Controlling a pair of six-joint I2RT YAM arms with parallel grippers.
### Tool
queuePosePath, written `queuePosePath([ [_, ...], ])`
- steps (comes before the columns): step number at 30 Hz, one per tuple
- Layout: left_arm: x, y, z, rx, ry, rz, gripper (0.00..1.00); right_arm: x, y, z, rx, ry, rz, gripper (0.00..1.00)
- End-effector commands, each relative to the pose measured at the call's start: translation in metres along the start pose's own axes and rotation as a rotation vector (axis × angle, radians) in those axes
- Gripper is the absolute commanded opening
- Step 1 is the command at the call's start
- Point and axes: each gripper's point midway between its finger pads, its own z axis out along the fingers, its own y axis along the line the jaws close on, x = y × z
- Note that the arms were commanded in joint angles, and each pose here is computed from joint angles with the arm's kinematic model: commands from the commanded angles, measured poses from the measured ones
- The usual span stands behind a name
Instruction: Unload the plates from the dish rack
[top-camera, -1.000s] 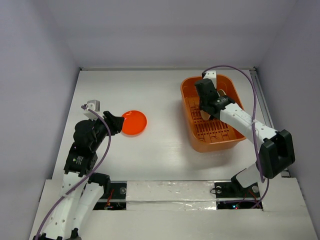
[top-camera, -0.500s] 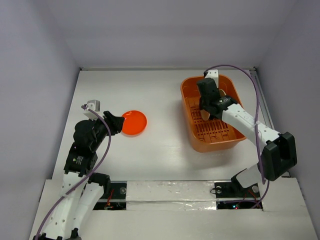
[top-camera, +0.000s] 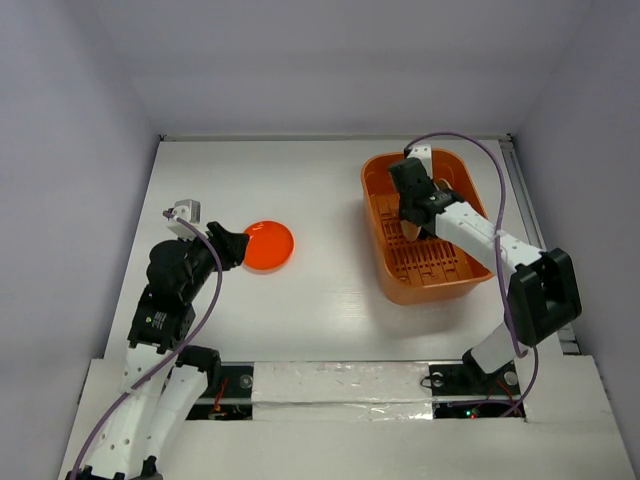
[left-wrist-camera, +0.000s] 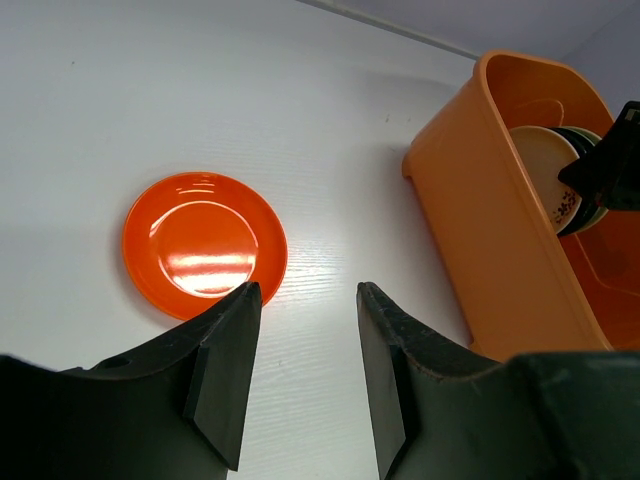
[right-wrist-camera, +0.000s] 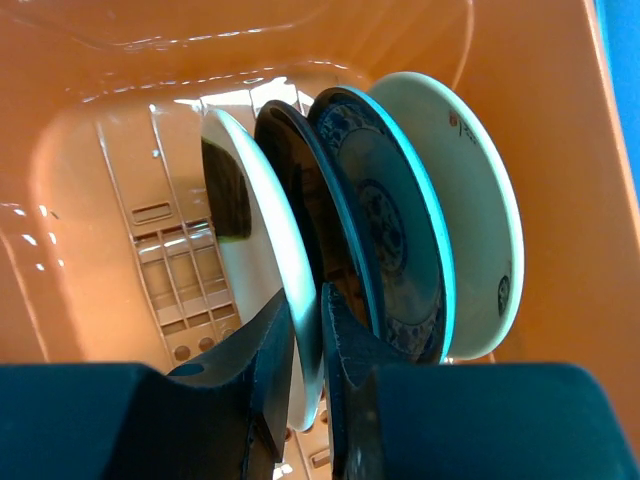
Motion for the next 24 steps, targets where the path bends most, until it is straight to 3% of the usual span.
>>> queuePosePath([
  [1, -0.013, -0.007, 0.001, 0.029, -0.044, 0.013, 0.4, -0.008, -0.003, 0.001, 0.013, -0.017, 0.007, 0.2],
  [13, -0.015, -0.009, -0.001, 0.037, -0.054, 0.016, 0.4, -0.038, -0.019, -0.028, 0.009, -0.086, 0.004, 0.1],
  [24, -0.016, -0.009, -0.002, 0.039, -0.058, 0.015, 0.4, -0.081, -0.044, -0.085, 0.016, -0.21, 0.046, 0.0],
])
